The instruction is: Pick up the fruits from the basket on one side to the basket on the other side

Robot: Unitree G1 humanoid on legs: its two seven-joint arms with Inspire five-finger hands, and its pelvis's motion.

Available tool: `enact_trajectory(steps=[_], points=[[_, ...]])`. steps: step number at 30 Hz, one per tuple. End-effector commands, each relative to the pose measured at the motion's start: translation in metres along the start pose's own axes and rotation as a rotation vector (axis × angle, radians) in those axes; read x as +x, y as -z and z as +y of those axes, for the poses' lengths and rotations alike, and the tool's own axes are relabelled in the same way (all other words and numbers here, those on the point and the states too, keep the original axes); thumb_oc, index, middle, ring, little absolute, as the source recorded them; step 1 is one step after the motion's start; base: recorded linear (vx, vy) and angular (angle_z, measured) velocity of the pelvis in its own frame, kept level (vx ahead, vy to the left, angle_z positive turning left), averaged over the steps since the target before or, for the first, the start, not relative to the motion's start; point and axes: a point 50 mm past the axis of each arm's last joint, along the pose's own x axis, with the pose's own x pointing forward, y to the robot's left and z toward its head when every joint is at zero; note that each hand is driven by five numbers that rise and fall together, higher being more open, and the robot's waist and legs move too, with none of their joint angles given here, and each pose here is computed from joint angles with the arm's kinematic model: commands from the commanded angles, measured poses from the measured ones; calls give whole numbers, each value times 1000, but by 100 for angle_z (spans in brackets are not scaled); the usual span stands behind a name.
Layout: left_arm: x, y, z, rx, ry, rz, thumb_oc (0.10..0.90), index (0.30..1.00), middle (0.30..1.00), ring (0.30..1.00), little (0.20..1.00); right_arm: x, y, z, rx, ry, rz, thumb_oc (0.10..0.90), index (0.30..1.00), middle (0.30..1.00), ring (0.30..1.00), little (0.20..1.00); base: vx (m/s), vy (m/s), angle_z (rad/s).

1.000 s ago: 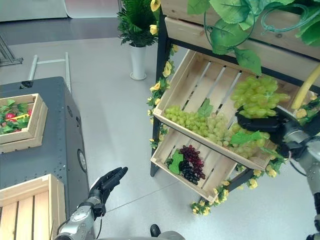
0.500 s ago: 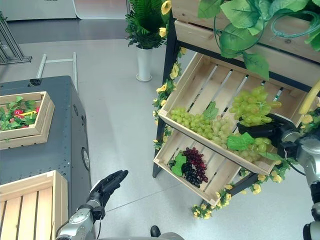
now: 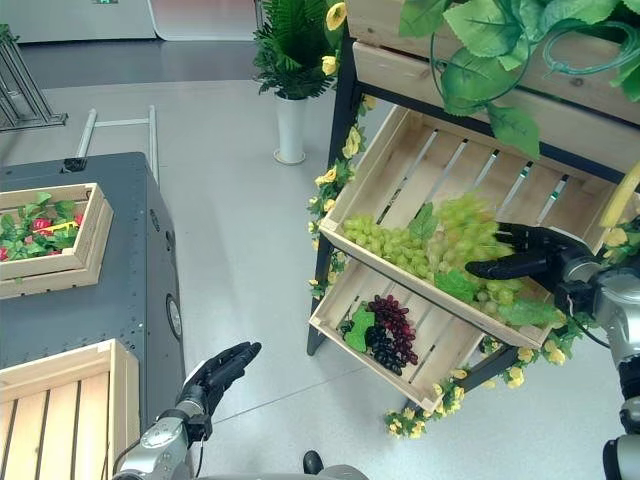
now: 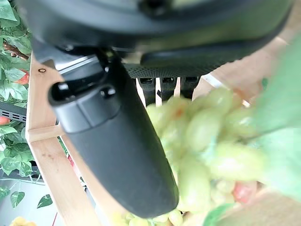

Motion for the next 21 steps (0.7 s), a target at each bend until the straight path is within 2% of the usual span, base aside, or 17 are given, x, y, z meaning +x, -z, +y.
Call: enact_trajectory(steps=[1,9,13,15,17,19,21], points=[[13,-43,-10,75,87,-186,800,900,900,900,900,-29,-74,-45,-110,228,-299,800,900,900,900,900,0,0,0],[11,-39,-9,72,80,-180,800,900,900,900,900,-38,-82,-36,-197,260,-405,800,900,900,900,900,0,0,0],[10,-38,-9,70,68,-182,800,900,900,900,900,-48,-91,-24,-382,346,-511,800,900,900,900,900,0,0,0],[9,-37,-7,64,52,-183,800,900,900,900,900,-57,-99,-7,-569,418,-606,800,900,900,900,900,0,0,0],[9,-36,-6,60,45,-184,800,900,900,900,900,-61,-100,3,-663,452,-654,800,900,900,900,900,0,0,0],[9,-36,-5,48,31,-189,800,900,900,900,900,-75,-106,28,-890,515,-763,800,900,900,900,900,0,0,0],[10,-36,-5,43,27,-192,800,900,900,900,900,-83,-108,39,-964,525,-815,800,900,900,900,900,0,0,0]])
